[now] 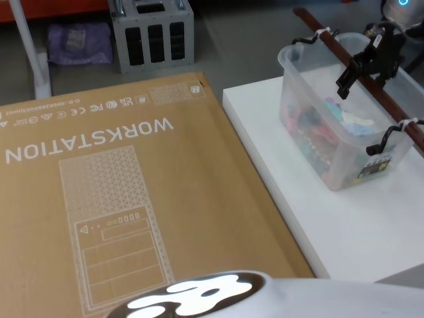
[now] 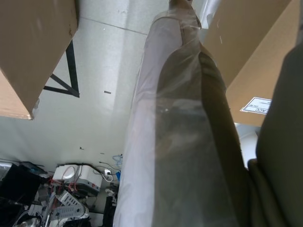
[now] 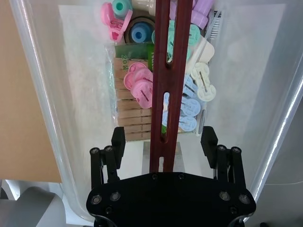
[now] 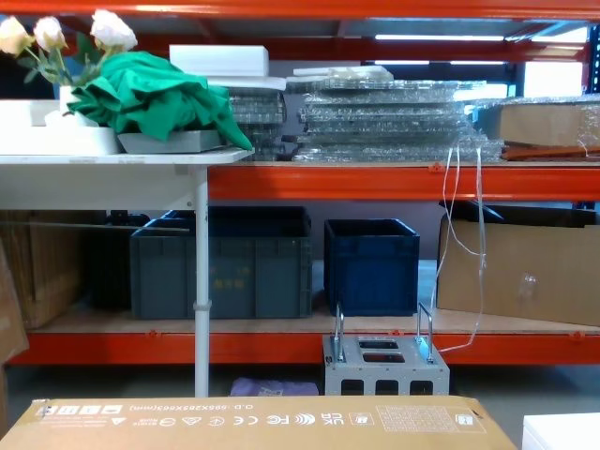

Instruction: Use one hand to grasp the basket and place it at the designated location.

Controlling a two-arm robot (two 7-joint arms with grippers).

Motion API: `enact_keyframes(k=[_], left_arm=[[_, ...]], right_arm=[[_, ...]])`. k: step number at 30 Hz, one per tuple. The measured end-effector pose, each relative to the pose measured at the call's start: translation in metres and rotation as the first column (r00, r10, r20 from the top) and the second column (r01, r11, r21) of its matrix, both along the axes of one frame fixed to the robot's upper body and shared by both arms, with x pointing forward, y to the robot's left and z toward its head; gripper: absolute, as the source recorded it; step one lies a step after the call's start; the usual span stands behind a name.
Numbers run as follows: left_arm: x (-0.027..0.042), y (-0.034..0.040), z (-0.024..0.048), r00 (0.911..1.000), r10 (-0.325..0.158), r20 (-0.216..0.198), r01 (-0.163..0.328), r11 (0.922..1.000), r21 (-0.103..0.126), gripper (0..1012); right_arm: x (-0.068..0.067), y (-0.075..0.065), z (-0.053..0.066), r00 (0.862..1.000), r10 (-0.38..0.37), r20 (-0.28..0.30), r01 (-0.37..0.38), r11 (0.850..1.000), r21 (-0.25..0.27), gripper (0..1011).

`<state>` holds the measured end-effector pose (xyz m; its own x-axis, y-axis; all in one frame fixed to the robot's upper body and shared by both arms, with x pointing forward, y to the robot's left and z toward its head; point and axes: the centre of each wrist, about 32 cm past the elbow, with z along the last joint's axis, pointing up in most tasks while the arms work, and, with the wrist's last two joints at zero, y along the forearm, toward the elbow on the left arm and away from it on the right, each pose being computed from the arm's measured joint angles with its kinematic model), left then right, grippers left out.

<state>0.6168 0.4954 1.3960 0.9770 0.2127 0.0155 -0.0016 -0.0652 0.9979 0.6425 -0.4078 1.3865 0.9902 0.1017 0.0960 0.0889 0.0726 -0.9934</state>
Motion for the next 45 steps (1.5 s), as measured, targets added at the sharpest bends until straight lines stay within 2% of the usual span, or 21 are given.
enact_keyframes(k=[7,9,10,12,13,15,19,22,26,45], left_arm=[[0.0,0.0,0.0,1.0,0.0,0.0,0.0,1.0,0.0,0],[0.0,0.0,0.0,1.0,0.0,0.0,0.0,1.0,0.0,0],[0.0,0.0,0.0,1.0,0.0,0.0,0.0,1.0,0.0,0],[0.0,0.0,0.0,1.0,0.0,0.0,0.0,1.0,0.0,0],[0.0,0.0,0.0,1.0,0.0,0.0,0.0,1.0,0.0,0],[0.0,0.0,0.0,1.0,0.0,0.0,0.0,1.0,0.0,0],[0.0,0.0,0.0,1.0,0.0,0.0,0.0,1.0,0.0,0],[0.0,0.0,0.0,1.0,0.0,0.0,0.0,1.0,0.0,0],[0.0,0.0001,0.0,1.0,0.0,0.0,0.0,1.0,0.0,0],[0.0,0.0,0.0,1.0,0.0,0.0,0.0,1.0,0.0,0]], right_arm=[[-0.0007,-0.0008,0.0003,1.0,0.003,0.008,-0.003,1.0,0.006,844],[-0.0005,-0.0011,0.0001,1.0,0.004,0.008,-0.004,1.0,0.008,742],[-0.0005,-0.0011,0.0001,1.0,0.004,0.008,-0.004,1.0,0.008,742],[-0.0002,-0.0011,0.0001,1.0,0.006,0.008,-0.006,1.0,0.009,654],[-0.0002,-0.0011,0.0001,1.0,0.006,0.008,-0.006,1.0,0.009,654],[0.0002,-0.0014,0.0003,1.0,0.004,0.009,-0.004,1.0,0.01,540],[0.0012,-0.0013,0.001,1.0,0.005,0.012,-0.005,1.0,0.011,458],[0.0016,-0.002,0.0008,1.0,0.005,0.011,-0.005,1.0,0.012,313],[0.002,-0.0024,0.0008,1.0,0.005,0.011,-0.005,1.0,0.013,234],[0.0004,-0.002,0.0033,1.0,0.005,0.021,-0.006,1.0,0.013,234]])
